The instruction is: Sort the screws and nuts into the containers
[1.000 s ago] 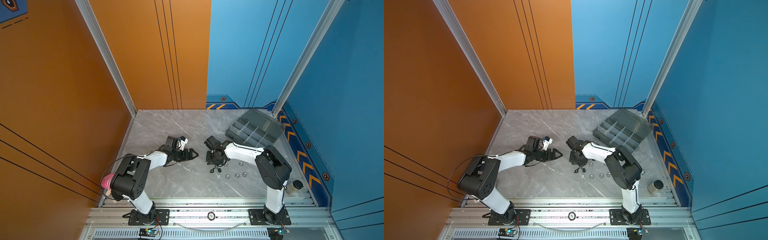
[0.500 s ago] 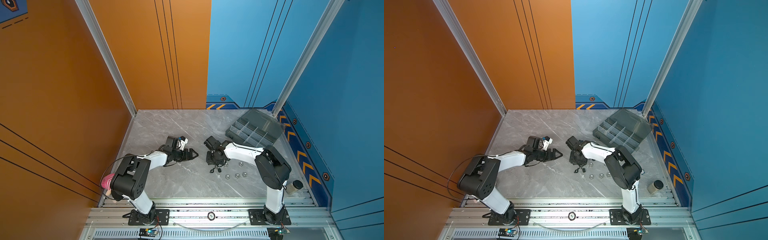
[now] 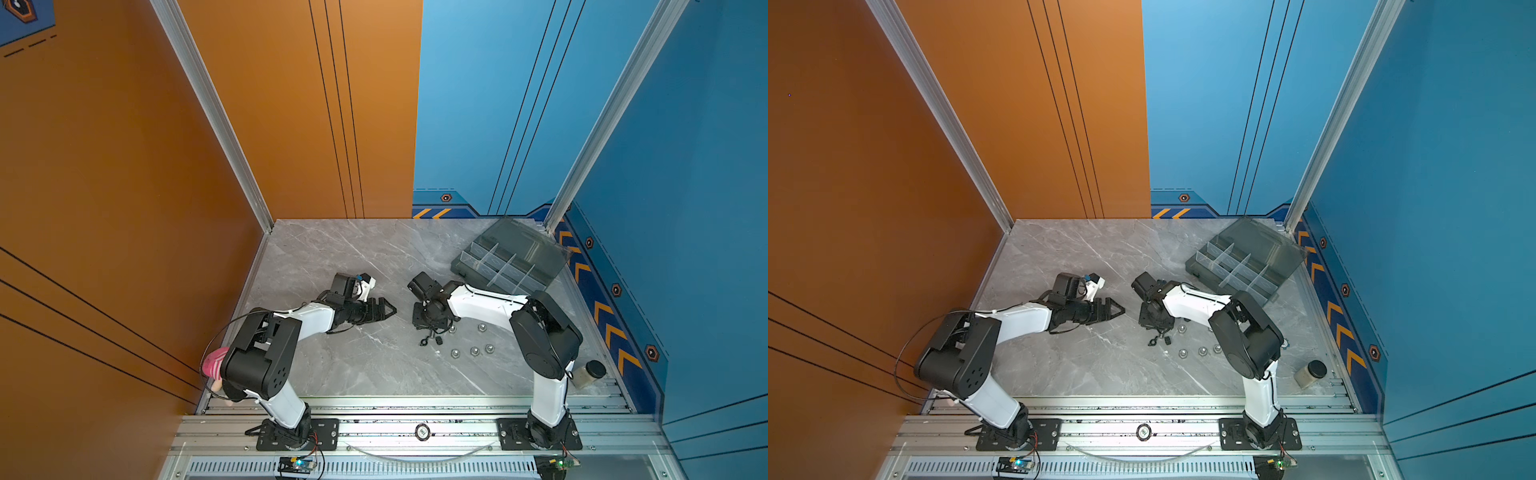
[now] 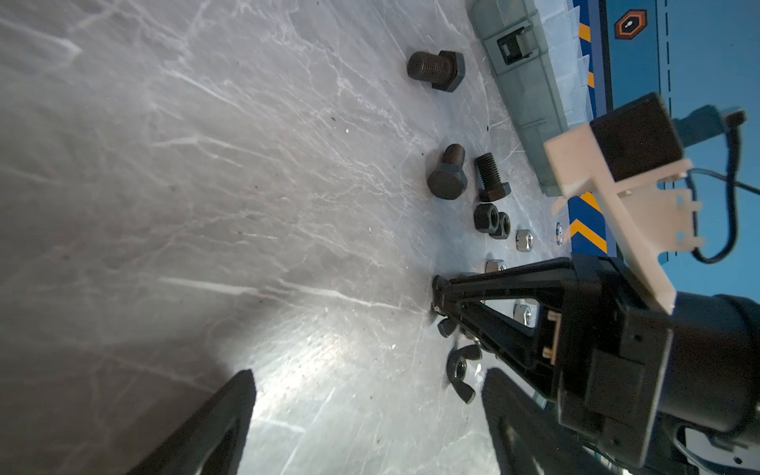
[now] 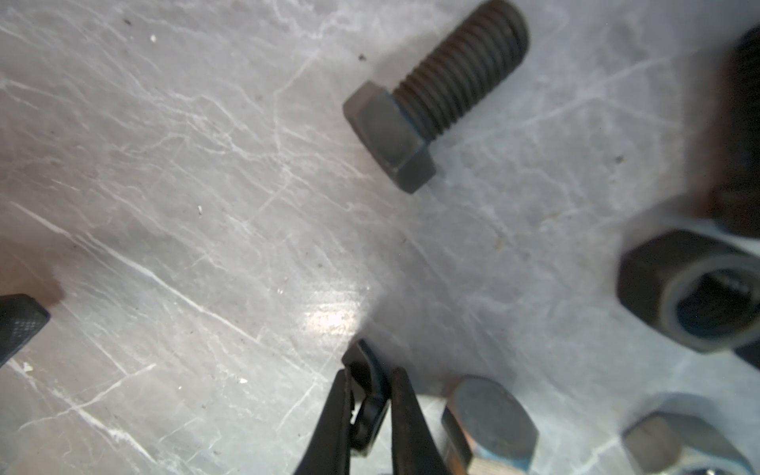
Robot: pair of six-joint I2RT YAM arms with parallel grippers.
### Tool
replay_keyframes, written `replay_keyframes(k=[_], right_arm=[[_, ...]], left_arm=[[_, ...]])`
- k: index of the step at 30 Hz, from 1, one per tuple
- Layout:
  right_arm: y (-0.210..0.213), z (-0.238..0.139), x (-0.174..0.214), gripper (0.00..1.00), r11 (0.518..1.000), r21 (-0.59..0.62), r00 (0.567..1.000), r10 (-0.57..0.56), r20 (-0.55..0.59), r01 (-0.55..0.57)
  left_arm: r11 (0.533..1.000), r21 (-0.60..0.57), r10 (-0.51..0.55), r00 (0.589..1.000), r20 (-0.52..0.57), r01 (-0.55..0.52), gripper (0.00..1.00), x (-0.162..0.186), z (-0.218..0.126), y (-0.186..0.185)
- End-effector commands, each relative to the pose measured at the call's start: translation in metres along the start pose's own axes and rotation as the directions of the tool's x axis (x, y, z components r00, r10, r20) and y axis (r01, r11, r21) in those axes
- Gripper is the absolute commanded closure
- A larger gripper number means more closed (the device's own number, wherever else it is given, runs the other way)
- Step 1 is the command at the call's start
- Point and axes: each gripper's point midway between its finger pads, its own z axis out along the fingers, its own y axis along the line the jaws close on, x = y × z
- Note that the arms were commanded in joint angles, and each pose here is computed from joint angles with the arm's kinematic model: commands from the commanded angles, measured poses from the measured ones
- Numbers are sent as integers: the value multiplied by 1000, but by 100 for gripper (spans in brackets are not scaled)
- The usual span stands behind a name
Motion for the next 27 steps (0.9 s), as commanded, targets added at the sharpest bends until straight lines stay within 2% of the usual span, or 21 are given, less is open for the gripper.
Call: replay_keyframes(k=[1, 7, 13, 20, 24, 27], right_arm=[[-37, 14, 19, 100, 992, 119, 997, -20, -75, 29], [-11, 3, 9, 100, 996, -45, 996, -77, -44, 75], [-5, -15, -13, 100, 979, -197, 999, -49, -21, 44], [-9, -25, -21, 100, 962, -273, 1000, -5, -30, -3], [5, -43, -37, 100, 902, -428, 999, 50, -4, -46], [1, -67, -58, 100, 871, -488, 996, 84, 39, -55]], left_arm=[[1000, 11, -21, 1000, -1, 21, 12, 2, 1, 3], [999, 18, -28, 1000, 5, 28, 12, -1, 2, 2], [999, 18, -35, 999, 8, 35, 12, -1, 2, 2], [999, 17, -39, 999, 10, 39, 12, 0, 2, 3], [999, 20, -39, 999, 13, 39, 12, -1, 1, 2], [999, 25, -40, 999, 16, 40, 12, -3, 1, 0]])
